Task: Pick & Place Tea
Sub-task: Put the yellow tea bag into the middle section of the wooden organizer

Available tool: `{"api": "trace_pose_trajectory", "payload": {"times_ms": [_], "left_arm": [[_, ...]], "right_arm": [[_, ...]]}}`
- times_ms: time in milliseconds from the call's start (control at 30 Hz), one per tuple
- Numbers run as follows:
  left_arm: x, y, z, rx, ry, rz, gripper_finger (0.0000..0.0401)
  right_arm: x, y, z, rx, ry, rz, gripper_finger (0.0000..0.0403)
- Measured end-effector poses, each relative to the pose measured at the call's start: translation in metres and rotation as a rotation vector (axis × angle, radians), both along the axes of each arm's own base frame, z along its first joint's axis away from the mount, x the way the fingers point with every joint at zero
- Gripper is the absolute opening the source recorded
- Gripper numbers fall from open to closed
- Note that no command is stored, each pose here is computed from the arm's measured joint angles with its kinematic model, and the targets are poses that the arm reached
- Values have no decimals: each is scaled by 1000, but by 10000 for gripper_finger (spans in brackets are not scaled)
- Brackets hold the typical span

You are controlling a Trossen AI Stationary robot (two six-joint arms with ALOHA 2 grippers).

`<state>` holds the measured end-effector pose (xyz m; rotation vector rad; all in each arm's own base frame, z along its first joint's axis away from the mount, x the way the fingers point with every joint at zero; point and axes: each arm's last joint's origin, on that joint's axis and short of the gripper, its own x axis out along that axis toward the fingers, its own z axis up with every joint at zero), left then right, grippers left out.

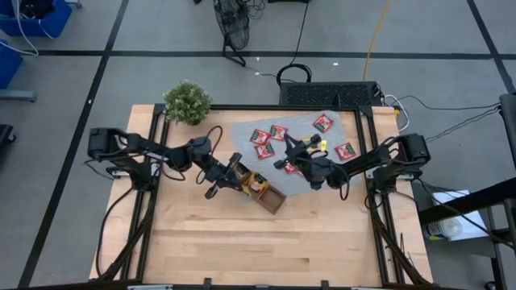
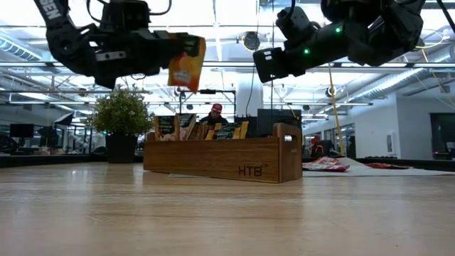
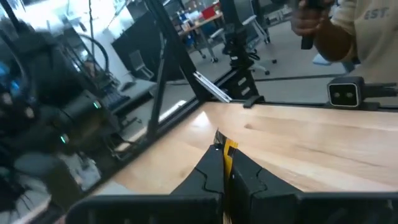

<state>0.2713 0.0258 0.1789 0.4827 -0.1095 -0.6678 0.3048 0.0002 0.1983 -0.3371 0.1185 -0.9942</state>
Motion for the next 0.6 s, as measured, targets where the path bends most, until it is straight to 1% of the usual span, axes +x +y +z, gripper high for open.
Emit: {"api": "trace_pose_trajectory", "payload": {"times_ms": [33,133,200,300,400,500,600], "left_arm": [[4,1,-1,-6,8,0,2],[12,5,-3,-8,18,14,4],[14,12,1,-4,7,34,2],[12,27,1,-9,16,87,4],[8,45,4,-29,19,153,3],[4,57,4,-50,35,200,3],[3,60,4,-56,34,211,2]], "right_arm": [[1,1,-1,3,4,58,0],[7,6,-6,36,-5,305,1],[9,9,-7,76,-29,417,10],[9,12,-11,115,-14,465,41],[9,19,-12,162,-38,493,81],[10,27,-13,215,-63,598,120],[11,32,-13,273,-96,708,153]]}}
